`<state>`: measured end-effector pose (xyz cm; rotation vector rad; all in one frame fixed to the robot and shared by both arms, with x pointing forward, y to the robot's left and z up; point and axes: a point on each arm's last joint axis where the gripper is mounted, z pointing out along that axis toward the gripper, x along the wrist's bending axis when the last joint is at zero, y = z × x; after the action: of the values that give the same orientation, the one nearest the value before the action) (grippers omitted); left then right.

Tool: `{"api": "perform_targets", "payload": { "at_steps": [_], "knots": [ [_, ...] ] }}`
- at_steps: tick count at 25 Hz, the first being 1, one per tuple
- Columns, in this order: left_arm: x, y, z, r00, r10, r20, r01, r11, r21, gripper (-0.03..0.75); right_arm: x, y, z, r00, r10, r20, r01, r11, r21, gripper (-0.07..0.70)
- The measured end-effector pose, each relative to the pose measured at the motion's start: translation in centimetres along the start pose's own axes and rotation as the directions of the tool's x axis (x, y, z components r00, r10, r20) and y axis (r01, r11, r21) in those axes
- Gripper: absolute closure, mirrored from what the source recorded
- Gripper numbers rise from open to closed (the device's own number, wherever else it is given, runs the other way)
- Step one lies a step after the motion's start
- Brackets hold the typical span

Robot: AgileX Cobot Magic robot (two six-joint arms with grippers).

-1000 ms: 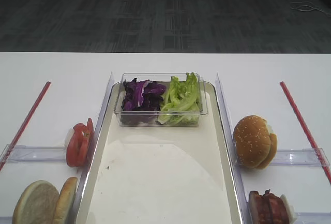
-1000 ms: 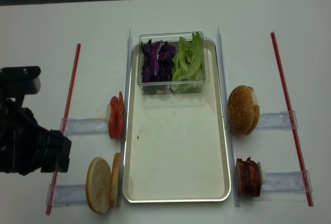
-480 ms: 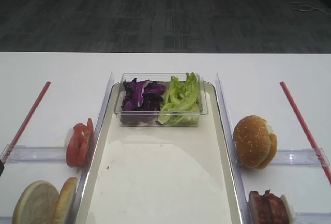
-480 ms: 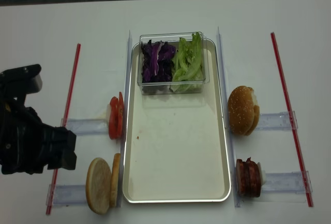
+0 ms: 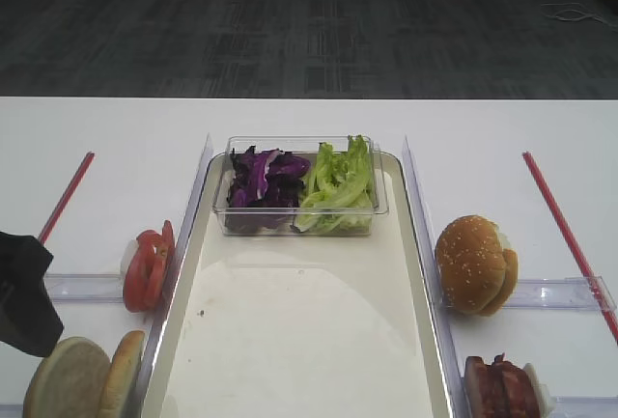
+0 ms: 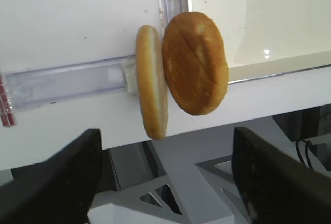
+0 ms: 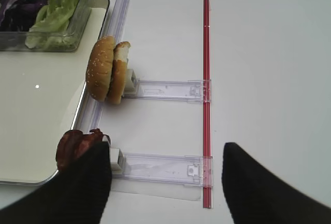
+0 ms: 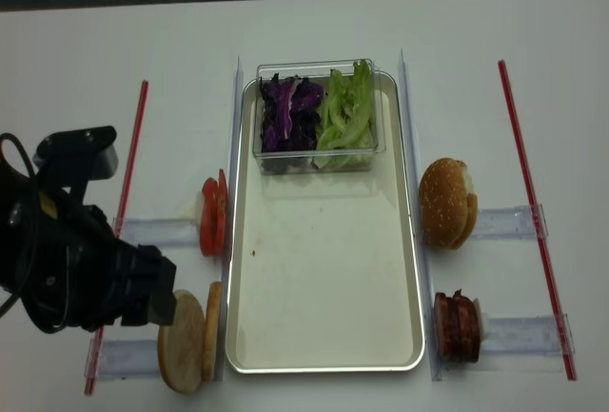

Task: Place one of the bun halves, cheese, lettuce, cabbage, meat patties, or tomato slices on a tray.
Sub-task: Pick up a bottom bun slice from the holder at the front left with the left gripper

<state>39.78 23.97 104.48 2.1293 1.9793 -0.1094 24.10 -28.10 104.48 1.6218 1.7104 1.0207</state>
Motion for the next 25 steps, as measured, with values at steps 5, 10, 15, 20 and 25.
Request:
{"api": "perform_targets", "payload": {
  "at_steps": [5,10,15,20,25],
  "knots": [
    [-1.4,0.8,0.3,1.000,0.028,0.006,-0.028,0.999,0.021,0.190,0.0,0.0,0.0,1.000,0.000,0.000,0.000,1.000,0.000,0.162],
    [-3.3,2.1,0.6,0.998,0.054,0.013,-0.054,0.998,0.039,0.190,0.0,0.0,0.0,1.000,0.000,0.000,0.000,1.000,0.000,0.162],
    [-5.1,3.0,1.6,0.997,0.083,0.002,-0.083,0.994,0.070,0.190,0.0,0.0,0.0,1.000,0.000,0.000,0.000,1.000,0.000,0.162],
    [-6.5,3.2,3.0,0.993,0.113,-0.019,-0.111,0.989,0.095,0.190,0.0,0.0,0.0,1.000,0.000,0.000,0.000,1.000,0.000,0.162],
    [-6.6,3.7,4.0,0.990,0.120,-0.079,-0.113,0.990,0.086,0.190,0.0,0.0,0.0,1.000,0.000,0.000,0.000,1.000,0.000,0.162]
  ]
}}
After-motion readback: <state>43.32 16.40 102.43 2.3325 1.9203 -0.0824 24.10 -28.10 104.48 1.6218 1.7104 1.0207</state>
